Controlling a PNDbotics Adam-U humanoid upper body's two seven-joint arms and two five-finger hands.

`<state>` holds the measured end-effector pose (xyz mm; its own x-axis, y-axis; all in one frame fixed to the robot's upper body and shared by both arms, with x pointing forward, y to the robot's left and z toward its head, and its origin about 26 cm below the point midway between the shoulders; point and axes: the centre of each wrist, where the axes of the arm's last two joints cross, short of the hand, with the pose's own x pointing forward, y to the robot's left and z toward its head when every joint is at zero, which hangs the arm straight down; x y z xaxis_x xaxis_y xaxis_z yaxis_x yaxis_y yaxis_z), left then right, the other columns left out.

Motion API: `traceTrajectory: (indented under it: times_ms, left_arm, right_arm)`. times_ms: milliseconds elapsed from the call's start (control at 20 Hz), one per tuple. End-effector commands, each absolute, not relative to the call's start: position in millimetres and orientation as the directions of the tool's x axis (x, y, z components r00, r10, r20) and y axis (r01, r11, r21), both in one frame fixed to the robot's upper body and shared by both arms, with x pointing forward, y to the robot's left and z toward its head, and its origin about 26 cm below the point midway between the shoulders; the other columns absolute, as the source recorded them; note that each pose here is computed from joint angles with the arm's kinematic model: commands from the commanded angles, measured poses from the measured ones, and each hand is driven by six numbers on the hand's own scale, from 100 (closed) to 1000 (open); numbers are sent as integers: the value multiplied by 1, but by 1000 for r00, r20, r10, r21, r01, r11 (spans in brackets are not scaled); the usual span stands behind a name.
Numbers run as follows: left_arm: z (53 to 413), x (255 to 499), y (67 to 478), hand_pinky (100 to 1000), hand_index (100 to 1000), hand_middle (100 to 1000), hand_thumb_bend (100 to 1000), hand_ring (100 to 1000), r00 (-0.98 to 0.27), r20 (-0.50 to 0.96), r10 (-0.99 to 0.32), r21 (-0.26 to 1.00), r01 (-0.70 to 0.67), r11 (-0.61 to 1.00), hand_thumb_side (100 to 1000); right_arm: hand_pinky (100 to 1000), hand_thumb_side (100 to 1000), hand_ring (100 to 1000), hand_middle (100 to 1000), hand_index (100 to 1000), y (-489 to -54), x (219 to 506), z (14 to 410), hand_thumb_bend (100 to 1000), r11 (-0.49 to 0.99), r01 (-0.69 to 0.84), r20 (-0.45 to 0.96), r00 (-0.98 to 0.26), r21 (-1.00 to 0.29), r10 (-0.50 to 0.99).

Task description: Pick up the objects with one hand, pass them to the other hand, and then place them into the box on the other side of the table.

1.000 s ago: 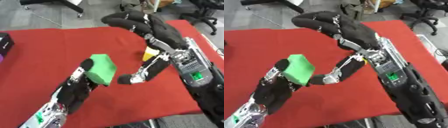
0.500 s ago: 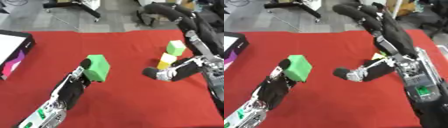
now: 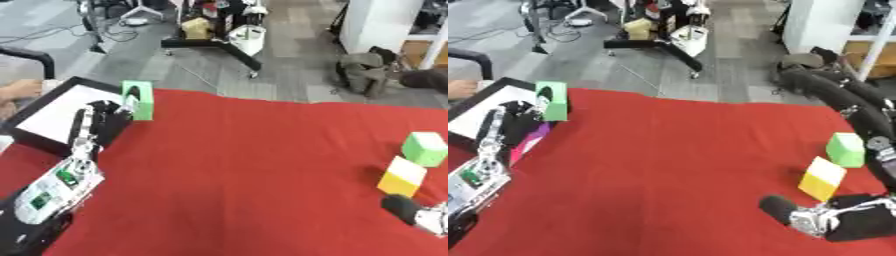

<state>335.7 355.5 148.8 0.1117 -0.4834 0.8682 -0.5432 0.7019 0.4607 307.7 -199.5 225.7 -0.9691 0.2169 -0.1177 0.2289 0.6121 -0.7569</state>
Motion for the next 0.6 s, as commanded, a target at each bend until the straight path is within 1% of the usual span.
traceTrajectory:
  times_ms: [50,150,250,300,350,400,500,550,600]
  left_arm:
    - [172,343,413,794,408,411,261,562,483,689,-540,667,-714,213,255]
    - [170,345,437,785,422,417,293,566,621,589,-516,742,-669,41,247]
    - [169,343,456,771,459,441,343,578,722,508,-470,788,-610,-84,214]
    - [167,342,464,776,510,466,371,601,756,476,-449,802,-583,-130,237]
    - [164,341,472,780,563,489,401,620,783,456,-424,814,-559,-158,238]
    - [159,339,480,781,595,504,420,630,806,436,-400,826,-535,-177,245]
    - [149,335,492,794,654,545,439,663,839,409,-359,848,-495,-189,290]
    - [145,333,497,804,688,578,461,685,850,404,-337,858,-480,-183,345]
    - [142,331,500,810,707,597,477,699,859,402,-318,866,-470,-174,368]
  right_arm:
    - [822,525,834,855,986,-204,304,233,451,600,246,-148,-967,-762,208]
    - [826,530,834,855,987,-204,304,231,445,594,238,-144,-969,-768,201]
    - [827,532,834,856,986,-204,304,229,444,590,230,-140,-971,-774,195]
    - [830,533,834,854,986,-205,304,228,441,588,227,-138,-971,-776,194]
    - [832,535,834,853,986,-205,304,228,439,586,225,-135,-972,-778,193]
    - [833,536,834,853,986,-206,304,227,438,585,222,-133,-972,-780,192]
    - [837,540,833,852,985,-206,303,225,432,581,216,-128,-974,-784,189]
    - [839,543,833,852,985,-206,303,225,428,579,213,-125,-974,-787,188]
    - [841,544,833,851,985,-206,303,224,427,576,209,-122,-975,-790,186]
